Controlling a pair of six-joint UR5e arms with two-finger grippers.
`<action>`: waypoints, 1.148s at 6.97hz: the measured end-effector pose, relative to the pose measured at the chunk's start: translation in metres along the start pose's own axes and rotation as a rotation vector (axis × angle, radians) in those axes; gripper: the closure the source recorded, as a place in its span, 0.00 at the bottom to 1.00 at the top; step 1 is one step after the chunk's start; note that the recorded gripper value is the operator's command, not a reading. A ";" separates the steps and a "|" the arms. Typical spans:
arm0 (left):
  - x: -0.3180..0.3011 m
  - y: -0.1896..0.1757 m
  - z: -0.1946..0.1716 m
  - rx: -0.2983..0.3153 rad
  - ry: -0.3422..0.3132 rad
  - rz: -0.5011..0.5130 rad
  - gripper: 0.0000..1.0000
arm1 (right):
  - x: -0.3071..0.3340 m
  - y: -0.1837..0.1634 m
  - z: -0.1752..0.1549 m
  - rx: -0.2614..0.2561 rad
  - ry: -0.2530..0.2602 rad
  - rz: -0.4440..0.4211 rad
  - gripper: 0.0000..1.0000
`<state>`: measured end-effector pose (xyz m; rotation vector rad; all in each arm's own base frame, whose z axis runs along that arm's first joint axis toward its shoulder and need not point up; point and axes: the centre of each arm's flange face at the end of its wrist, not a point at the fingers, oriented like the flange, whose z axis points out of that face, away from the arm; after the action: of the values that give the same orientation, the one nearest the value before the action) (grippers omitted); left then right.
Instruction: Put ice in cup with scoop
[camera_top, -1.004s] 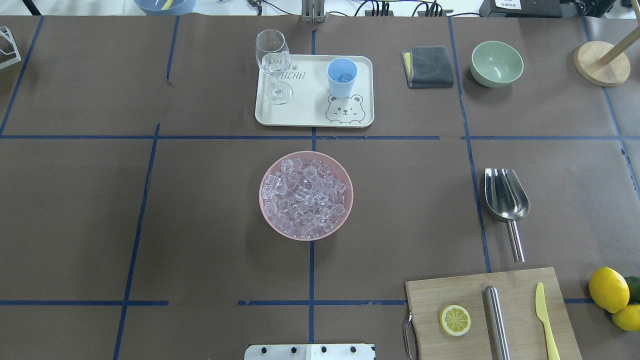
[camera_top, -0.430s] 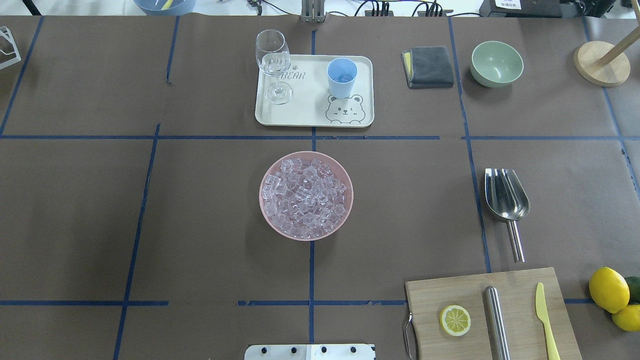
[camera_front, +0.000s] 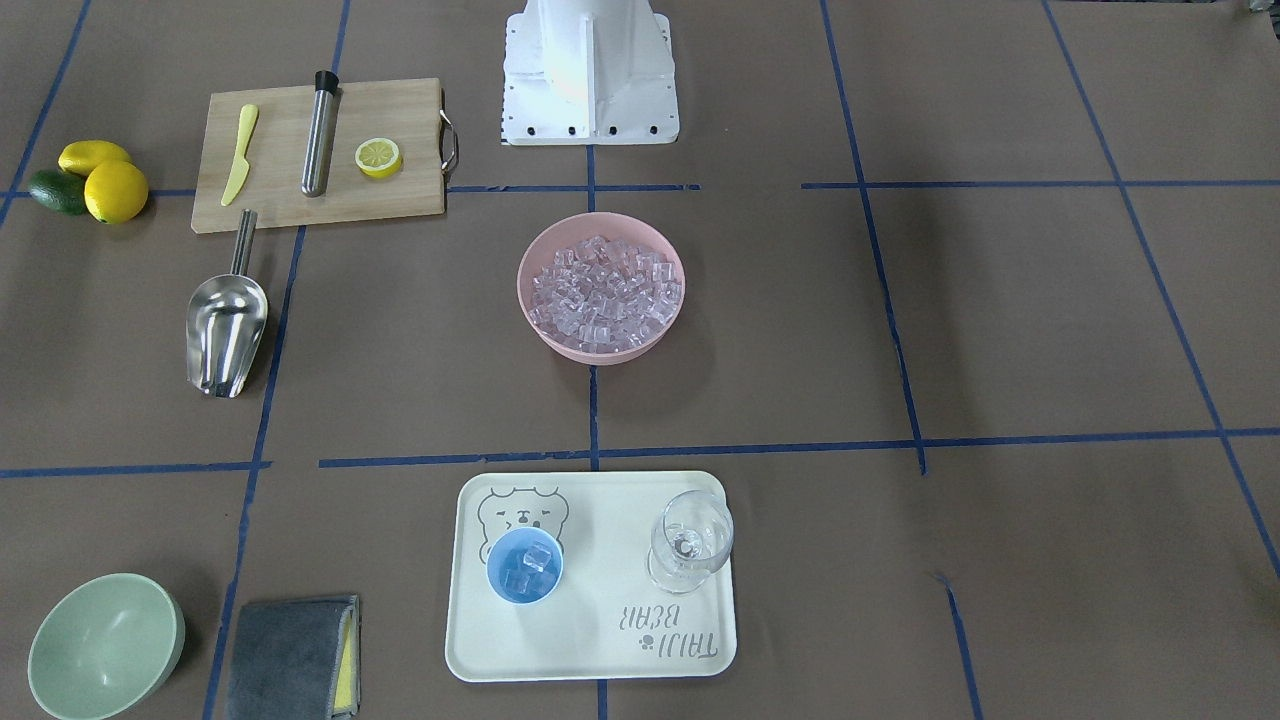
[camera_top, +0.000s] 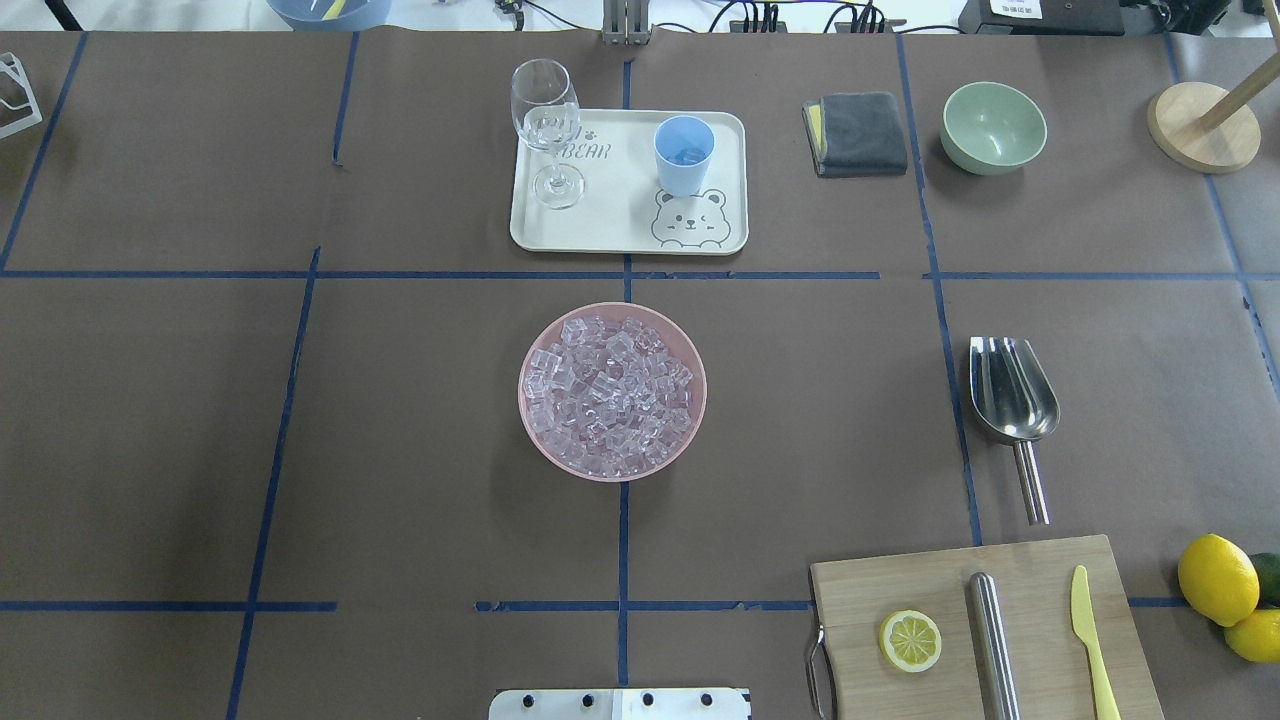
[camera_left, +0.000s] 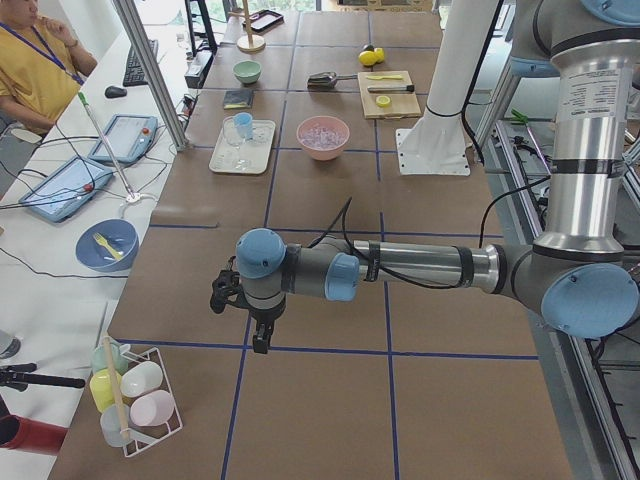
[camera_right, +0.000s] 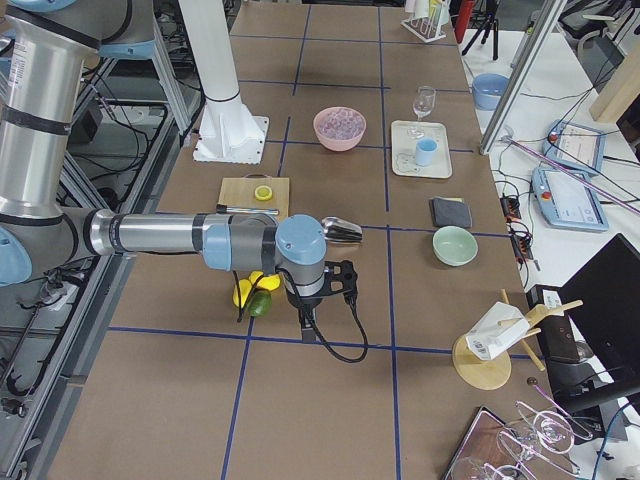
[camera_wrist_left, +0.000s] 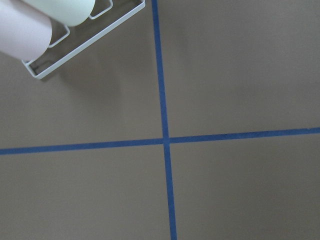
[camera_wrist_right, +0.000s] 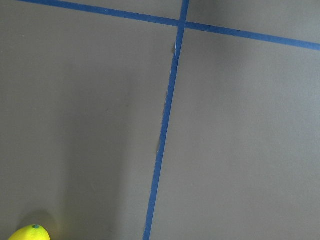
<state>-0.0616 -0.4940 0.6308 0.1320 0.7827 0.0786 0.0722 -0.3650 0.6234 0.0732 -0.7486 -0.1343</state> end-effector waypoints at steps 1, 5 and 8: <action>0.002 0.000 -0.003 0.006 -0.001 0.030 0.00 | 0.000 0.000 0.000 0.000 0.000 0.001 0.00; -0.005 0.020 -0.002 0.000 -0.002 0.096 0.00 | -0.002 -0.001 -0.002 0.008 0.001 0.032 0.00; -0.008 0.030 0.000 -0.007 -0.001 0.089 0.00 | -0.001 -0.001 -0.001 0.006 0.002 0.044 0.00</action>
<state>-0.0678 -0.4654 0.6413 0.1601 0.7752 0.1659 0.0718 -0.3657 0.6218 0.0626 -0.7479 -0.0904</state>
